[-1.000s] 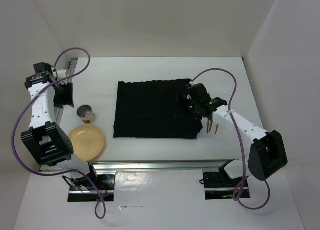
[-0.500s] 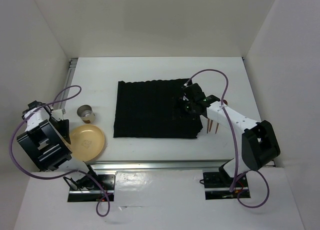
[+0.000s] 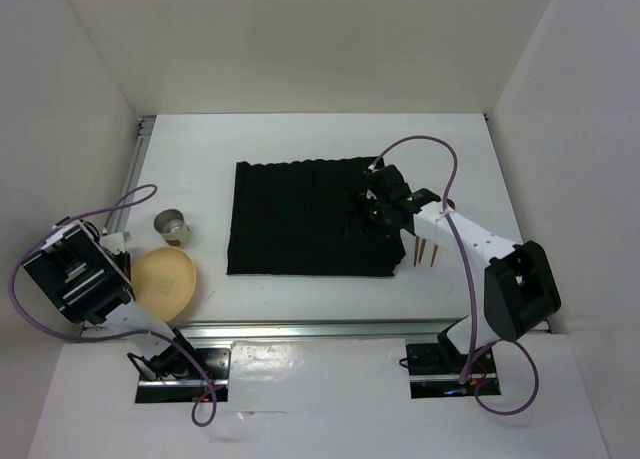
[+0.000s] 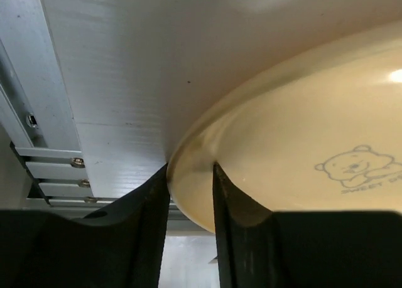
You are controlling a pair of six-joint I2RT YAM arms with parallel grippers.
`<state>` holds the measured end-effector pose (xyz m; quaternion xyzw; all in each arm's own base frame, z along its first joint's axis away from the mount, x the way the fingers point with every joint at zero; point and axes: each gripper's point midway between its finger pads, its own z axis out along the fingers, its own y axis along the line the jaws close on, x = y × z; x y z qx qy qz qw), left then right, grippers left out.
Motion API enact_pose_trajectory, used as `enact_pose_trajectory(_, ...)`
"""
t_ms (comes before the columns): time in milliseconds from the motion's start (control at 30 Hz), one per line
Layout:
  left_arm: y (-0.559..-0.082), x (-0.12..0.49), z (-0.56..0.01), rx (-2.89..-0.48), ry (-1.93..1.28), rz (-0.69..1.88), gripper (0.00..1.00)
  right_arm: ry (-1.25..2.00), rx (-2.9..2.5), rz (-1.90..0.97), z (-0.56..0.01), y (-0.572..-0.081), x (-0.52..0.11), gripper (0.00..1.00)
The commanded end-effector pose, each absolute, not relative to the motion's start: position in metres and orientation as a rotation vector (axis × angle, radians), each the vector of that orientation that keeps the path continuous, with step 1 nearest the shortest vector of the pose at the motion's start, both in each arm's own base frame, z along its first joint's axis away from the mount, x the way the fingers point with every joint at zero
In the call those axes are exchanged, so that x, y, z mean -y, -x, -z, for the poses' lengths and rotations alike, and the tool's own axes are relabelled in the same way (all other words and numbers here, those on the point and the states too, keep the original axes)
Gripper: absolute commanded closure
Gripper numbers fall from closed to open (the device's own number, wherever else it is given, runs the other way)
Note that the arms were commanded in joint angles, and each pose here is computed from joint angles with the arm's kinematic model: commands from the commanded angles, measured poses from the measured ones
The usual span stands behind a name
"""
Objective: Set the dinner table for one person
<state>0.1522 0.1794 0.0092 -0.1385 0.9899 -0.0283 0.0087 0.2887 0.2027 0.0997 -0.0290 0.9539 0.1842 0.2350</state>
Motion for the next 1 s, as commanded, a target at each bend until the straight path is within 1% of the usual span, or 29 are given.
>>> enact_pose_trajectory(0,-0.152,-0.165,0.004,-3.088,0.394,0.235,0.71,0.069,-2.536,-0.496,-0.127,-0.298,-0.203,0.00)
enact_pose_trajectory(33,-0.152,-0.165,0.004,-3.088,0.394,0.235,0.80,0.069,-2.545,-0.491,-0.126,-0.296,-0.202,0.00)
enact_pose_trajectory(67,-0.152,-0.165,0.004,-3.088,0.394,0.235,1.00,0.069,-2.545,-0.491,-0.126,-0.296,-0.202,0.00)
enact_pose_trajectory(267,-0.150,-0.159,-0.002,-3.076,0.370,0.286,1.00,0.070,-2.536,-0.460,-0.131,-0.300,-0.199,0.00)
enact_pose_trajectory(333,-0.154,-0.163,-0.013,-3.040,0.322,0.280,1.00,0.066,-2.544,-0.444,-0.127,-0.298,-0.196,0.00)
enact_pose_trajectory(433,-0.158,-0.157,-0.030,-2.975,0.241,0.381,1.00,0.066,-2.544,-0.443,-0.126,-0.296,-0.195,0.00)
enact_pose_trajectory(467,-0.166,-0.148,-0.037,-2.921,0.203,0.451,1.00,0.054,-2.545,-0.447,-0.126,-0.296,-0.195,0.00)
enact_pose_trajectory(533,-0.162,-0.134,-0.045,-2.901,0.122,0.562,1.00,0.058,-2.548,-0.458,-0.126,-0.295,-0.196,0.00)
enact_pose_trajectory(667,-0.167,-0.123,-0.054,-2.846,0.053,0.649,1.00,0.066,-2.553,-0.439,-0.129,-0.297,-0.195,0.00)
enact_pose_trajectory(733,-0.167,-0.122,-0.063,-2.814,0.006,0.652,1.00,0.077,-2.543,-0.440,-0.133,-0.299,-0.196,0.00)
enact_pose_trajectory(867,-0.180,-0.125,-0.099,-2.721,-0.122,0.603,1.00,0.073,-2.545,-0.427,-0.130,-0.296,-0.192,0.00)
enact_pose_trajectory(900,-0.181,-0.119,-0.109,-2.697,-0.128,0.636,1.00,0.073,-2.536,-0.431,-0.133,-0.296,-0.192,0.00)
enact_pose_trajectory(967,-0.187,-0.119,-0.126,-2.659,-0.158,0.621,1.00,0.058,-2.545,-0.419,-0.132,-0.295,-0.190,0.00)
